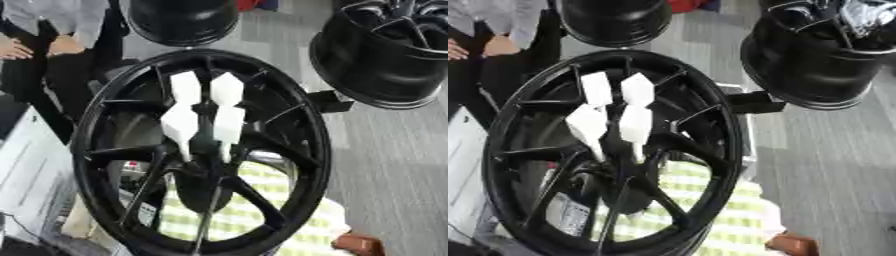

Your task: Pull the pin out of the wheel hub.

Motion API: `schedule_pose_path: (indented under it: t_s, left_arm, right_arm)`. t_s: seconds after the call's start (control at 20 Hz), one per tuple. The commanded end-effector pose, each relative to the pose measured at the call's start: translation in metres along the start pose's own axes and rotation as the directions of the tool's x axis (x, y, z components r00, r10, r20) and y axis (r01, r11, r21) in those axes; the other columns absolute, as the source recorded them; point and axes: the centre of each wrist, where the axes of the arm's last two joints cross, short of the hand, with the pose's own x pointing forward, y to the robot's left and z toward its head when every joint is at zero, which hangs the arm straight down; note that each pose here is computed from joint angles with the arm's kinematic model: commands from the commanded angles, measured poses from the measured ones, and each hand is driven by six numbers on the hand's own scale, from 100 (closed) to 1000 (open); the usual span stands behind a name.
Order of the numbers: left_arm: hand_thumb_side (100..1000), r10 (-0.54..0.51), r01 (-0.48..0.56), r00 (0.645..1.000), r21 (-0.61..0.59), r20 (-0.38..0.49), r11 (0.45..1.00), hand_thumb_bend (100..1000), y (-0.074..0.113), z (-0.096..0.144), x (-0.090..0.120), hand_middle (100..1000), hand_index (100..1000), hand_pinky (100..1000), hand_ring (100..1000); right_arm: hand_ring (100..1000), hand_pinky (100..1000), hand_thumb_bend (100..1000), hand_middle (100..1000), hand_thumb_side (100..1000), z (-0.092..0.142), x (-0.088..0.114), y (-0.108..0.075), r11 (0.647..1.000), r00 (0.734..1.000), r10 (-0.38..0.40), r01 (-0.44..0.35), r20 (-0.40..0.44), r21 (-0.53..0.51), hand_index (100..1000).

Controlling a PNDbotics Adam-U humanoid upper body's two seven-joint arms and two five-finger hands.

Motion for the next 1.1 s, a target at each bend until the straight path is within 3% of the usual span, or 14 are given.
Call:
schedule_pose_path:
  t_s: [0.05, 0.3, 0.6, 0.8, 1.1]
  left_arm:
    - [911, -0.009, 0.010, 0.999, -0.031, 0.031, 0.999, 123, 0.001, -0.005, 0.008, 775, 841, 831, 743]
    - [913, -0.005, 0.006, 0.999, -0.048, 0.035, 0.999, 123, -0.001, -0.007, 0.009, 775, 840, 831, 743]
    - [915, 0.003, 0.000, 0.999, -0.063, 0.041, 0.998, 124, -0.003, -0.009, 0.010, 776, 840, 832, 744]
    - [916, 0.006, -0.003, 0.999, -0.074, 0.044, 0.997, 124, -0.005, -0.010, 0.011, 776, 840, 832, 745]
    - [916, 0.014, -0.009, 0.998, -0.083, 0.059, 0.996, 125, -0.007, -0.014, 0.014, 776, 841, 833, 746]
  right_arm:
    - [882, 962, 100, 790, 450, -0.007, 0.012, -0.011, 0.992, 0.996, 0.078, -0.083, 0.051, 0.097, 840]
    - [894, 973, 100, 800, 463, -0.027, 0.033, -0.009, 0.956, 0.973, 0.156, -0.191, 0.169, 0.222, 848]
    - [902, 977, 100, 808, 496, -0.046, 0.056, -0.003, 0.908, 0.944, 0.188, -0.273, 0.272, 0.319, 851]
    - [903, 975, 100, 809, 544, -0.054, 0.066, 0.006, 0.878, 0.930, 0.189, -0.304, 0.316, 0.369, 850]
    - [903, 969, 100, 809, 570, -0.062, 0.077, 0.016, 0.863, 0.916, 0.165, -0.314, 0.365, 0.397, 850]
